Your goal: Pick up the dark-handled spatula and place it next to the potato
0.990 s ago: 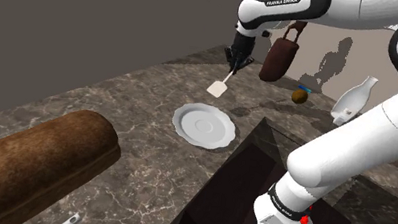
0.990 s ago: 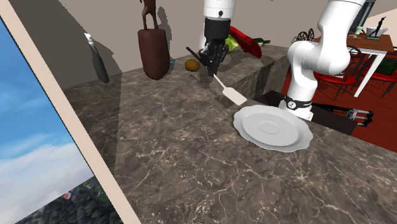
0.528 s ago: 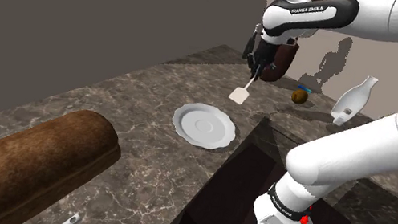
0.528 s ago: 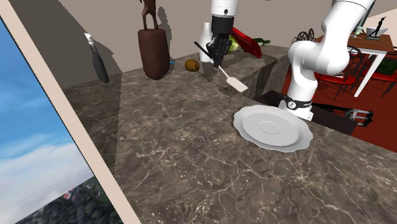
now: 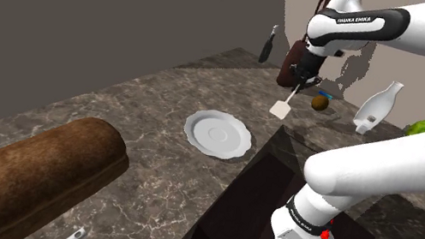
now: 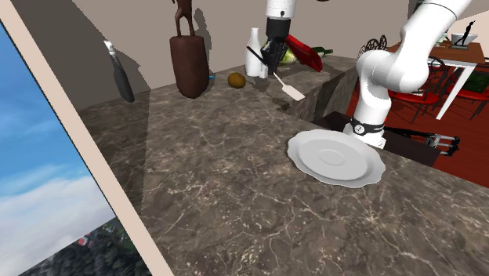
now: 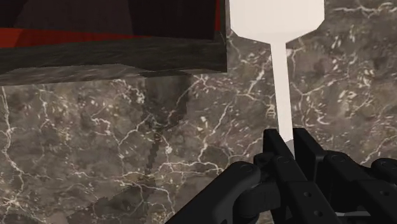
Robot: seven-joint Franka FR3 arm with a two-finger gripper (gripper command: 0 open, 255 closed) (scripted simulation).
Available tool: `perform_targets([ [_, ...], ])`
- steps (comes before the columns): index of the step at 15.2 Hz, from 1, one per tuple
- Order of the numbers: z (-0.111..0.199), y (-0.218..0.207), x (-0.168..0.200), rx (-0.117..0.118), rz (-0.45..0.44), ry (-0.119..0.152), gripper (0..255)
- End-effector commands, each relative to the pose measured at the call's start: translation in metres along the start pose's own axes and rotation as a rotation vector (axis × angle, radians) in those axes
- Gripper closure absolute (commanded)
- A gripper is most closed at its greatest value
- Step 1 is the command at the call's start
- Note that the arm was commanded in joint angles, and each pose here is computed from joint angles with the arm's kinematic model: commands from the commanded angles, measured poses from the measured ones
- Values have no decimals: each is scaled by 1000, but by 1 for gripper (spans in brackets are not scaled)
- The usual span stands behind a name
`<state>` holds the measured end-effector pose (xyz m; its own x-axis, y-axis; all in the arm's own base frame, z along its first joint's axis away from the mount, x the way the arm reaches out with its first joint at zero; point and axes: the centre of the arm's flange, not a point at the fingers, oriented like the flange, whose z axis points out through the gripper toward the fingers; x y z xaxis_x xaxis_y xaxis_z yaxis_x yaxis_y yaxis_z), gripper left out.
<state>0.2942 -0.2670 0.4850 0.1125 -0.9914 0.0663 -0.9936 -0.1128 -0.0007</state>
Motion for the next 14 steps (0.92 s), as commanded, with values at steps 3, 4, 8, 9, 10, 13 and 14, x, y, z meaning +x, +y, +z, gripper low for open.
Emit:
perform_targets([
  [3, 3, 47, 26, 0, -1, 0, 255],
  [4, 3, 58, 33, 0, -1, 0, 255],
  [8, 5, 105, 58, 0, -1, 0, 255],
  [9, 5, 116, 65, 0, -1, 0, 255],
  [10, 5, 128, 71, 0, -1, 0, 255],
  [13, 7, 162, 90, 0, -1, 0, 255],
  [14, 7, 174, 96, 0, -1, 0, 255],
])
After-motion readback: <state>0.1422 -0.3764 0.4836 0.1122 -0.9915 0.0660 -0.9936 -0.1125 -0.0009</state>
